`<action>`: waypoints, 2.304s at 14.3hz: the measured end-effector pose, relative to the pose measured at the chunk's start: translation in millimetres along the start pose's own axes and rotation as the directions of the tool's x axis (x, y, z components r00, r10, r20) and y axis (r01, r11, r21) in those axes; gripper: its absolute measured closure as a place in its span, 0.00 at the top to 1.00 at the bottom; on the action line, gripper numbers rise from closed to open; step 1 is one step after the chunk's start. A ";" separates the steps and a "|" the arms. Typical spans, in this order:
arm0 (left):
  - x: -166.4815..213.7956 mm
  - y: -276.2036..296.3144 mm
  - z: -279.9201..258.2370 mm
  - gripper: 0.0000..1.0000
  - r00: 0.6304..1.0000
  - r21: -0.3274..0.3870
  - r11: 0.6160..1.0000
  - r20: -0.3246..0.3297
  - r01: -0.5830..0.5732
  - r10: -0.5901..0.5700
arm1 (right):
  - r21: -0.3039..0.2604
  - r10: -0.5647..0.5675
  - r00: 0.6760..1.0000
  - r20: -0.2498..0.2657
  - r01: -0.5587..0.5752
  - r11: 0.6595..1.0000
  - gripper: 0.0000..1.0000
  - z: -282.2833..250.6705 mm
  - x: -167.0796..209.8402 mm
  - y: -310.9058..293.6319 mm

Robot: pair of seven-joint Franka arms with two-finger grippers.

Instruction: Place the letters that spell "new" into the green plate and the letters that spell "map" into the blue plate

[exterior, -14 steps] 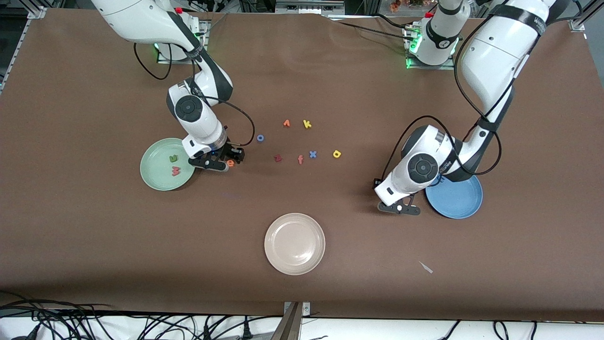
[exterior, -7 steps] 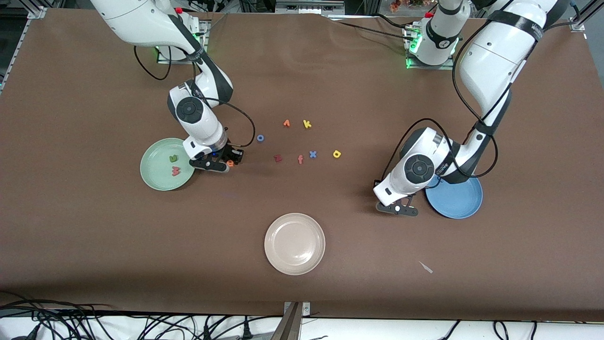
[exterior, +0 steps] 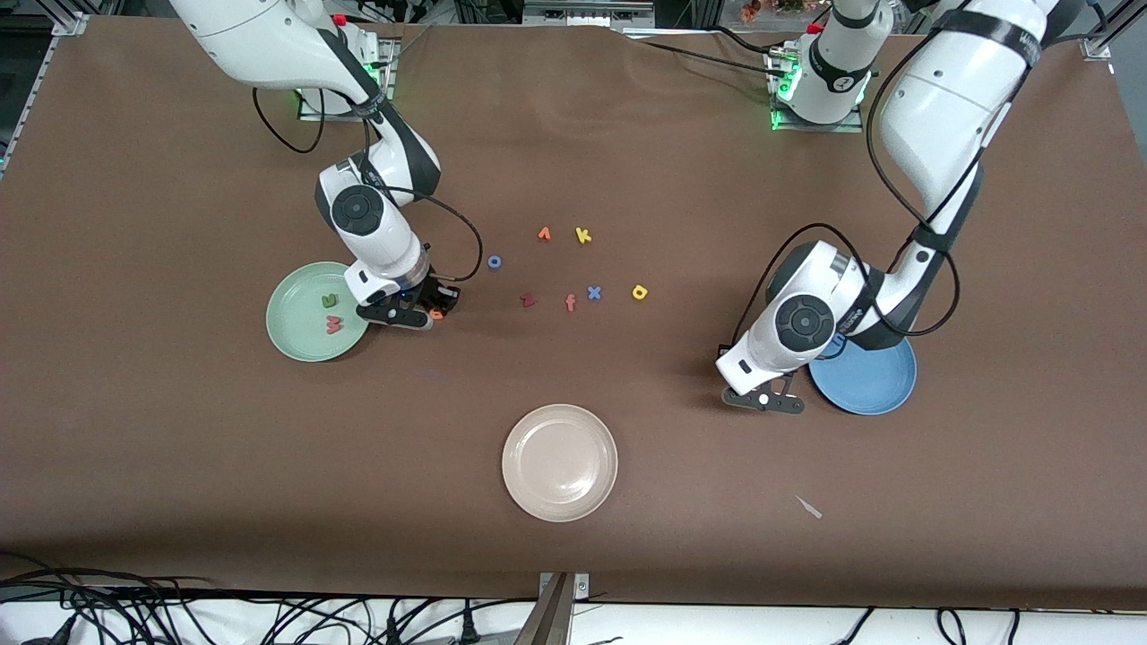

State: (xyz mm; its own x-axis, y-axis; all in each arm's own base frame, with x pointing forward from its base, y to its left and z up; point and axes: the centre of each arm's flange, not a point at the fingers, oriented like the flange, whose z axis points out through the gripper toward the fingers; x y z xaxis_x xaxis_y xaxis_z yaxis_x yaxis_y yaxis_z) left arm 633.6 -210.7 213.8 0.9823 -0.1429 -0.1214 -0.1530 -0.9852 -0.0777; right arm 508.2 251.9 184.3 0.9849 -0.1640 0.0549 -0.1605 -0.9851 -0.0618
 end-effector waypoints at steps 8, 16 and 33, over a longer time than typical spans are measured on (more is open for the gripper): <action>-26.2 -184.7 -74.2 0.29 0.975 0.046 0.979 0.105 -0.199 0.194 | -0.094 -0.213 0.975 0.058 0.218 0.971 0.28 -79.7 61.2 140.6; -41.2 -236.6 36.2 0.48 0.950 -0.099 0.969 0.198 -0.225 0.240 | -0.141 -0.175 0.975 0.138 0.194 0.971 1.00 -181.2 52.6 169.6; -85.1 139.3 -77.7 1.00 0.968 -0.095 0.974 0.168 0.203 -0.186 | 0.015 -0.123 0.979 0.161 0.122 0.992 1.00 -437.8 106.3 216.7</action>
State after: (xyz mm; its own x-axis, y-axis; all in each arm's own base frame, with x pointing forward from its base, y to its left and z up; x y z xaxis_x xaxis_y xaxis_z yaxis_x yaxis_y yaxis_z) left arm 537.1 -343.1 290.2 0.9613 0.0604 -0.2689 0.0610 -0.9981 -0.0061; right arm 550.0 -1.8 613.1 0.9946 -0.0313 -0.0986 -0.0383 -0.9968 -0.0697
